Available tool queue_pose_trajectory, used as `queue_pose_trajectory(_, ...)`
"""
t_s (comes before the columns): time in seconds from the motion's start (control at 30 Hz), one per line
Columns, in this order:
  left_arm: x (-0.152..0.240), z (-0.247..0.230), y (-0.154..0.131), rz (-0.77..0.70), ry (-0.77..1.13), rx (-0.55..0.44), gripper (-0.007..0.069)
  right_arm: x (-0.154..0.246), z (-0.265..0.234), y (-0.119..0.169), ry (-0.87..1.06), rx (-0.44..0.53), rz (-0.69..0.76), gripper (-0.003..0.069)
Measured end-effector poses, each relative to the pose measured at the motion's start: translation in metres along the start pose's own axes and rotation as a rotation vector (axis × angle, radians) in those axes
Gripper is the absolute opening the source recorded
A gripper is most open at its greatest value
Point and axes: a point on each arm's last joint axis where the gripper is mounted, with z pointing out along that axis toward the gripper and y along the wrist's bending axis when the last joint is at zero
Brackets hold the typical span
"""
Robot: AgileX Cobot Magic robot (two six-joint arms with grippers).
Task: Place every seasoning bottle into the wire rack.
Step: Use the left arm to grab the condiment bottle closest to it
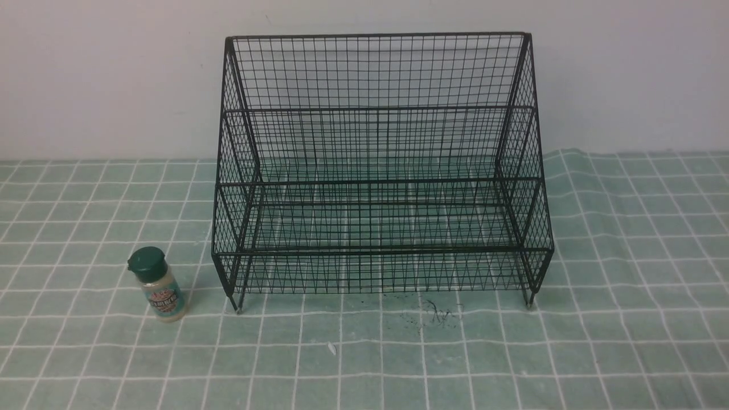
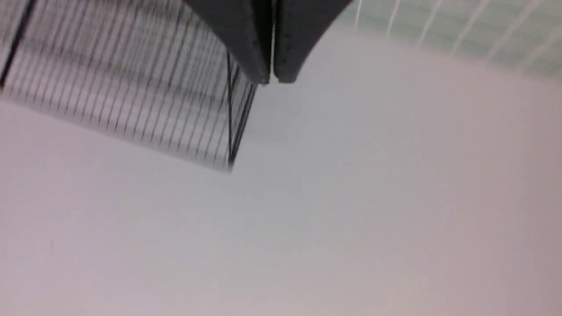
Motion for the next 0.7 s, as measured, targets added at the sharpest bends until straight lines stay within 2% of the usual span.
queue_pose_trajectory(0.1, -0.021, 0.002, -0.006, -0.021, -0.103, 0.021, -0.0006, 0.0, 0.0, 0.0, 0.0, 0.0, 0.0, -0.0015)
queue_pose_trajectory(0.13, -0.046, 0.007, -0.017, -0.029, -0.13, 0.046, -0.0006, 0.0, 0.0, 0.0, 0.0, 0.0, 0.0, -0.0015)
queue_pose_trajectory(0.23, -0.07, 0.017, -0.032, -0.011, -0.041, 0.062, -0.0006, 0.0, 0.0, 0.0, 0.0, 0.0, 0.0, -0.0015)
queue_pose_trajectory(0.27, -0.079, 0.032, -0.043, 0.025, 0.157, 0.055, -0.0006, 0.0, 0.0, 0.0, 0.0, 0.0, 0.0, -0.0015)
queue_pose_trajectory(0.33, -0.087, 0.051, -0.054, 0.07, 0.391, 0.049, -0.0006, 0.0, 0.0, 0.0, 0.0, 0.0, 0.0, -0.0015)
queue_pose_trajectory(0.5, -0.058, 0.106, -0.061, 0.152, 1.134, 0.001, -0.0006, 0.0, 0.0, 0.0, 0.0, 0.0, 0.0, -0.0015)
queue_pose_trajectory(0.6, -0.037, 0.135, -0.057, 0.184, 1.402, -0.02, -0.0006, 0.0, 0.0, 0.0, 0.0, 0.0, 0.0, -0.0015)
queue_pose_trajectory(0.7, -0.012, 0.17, -0.048, 0.209, 1.545, -0.054, -0.0006, 0.0, 0.0, 0.0, 0.0, 0.0, 0.0, -0.0015)
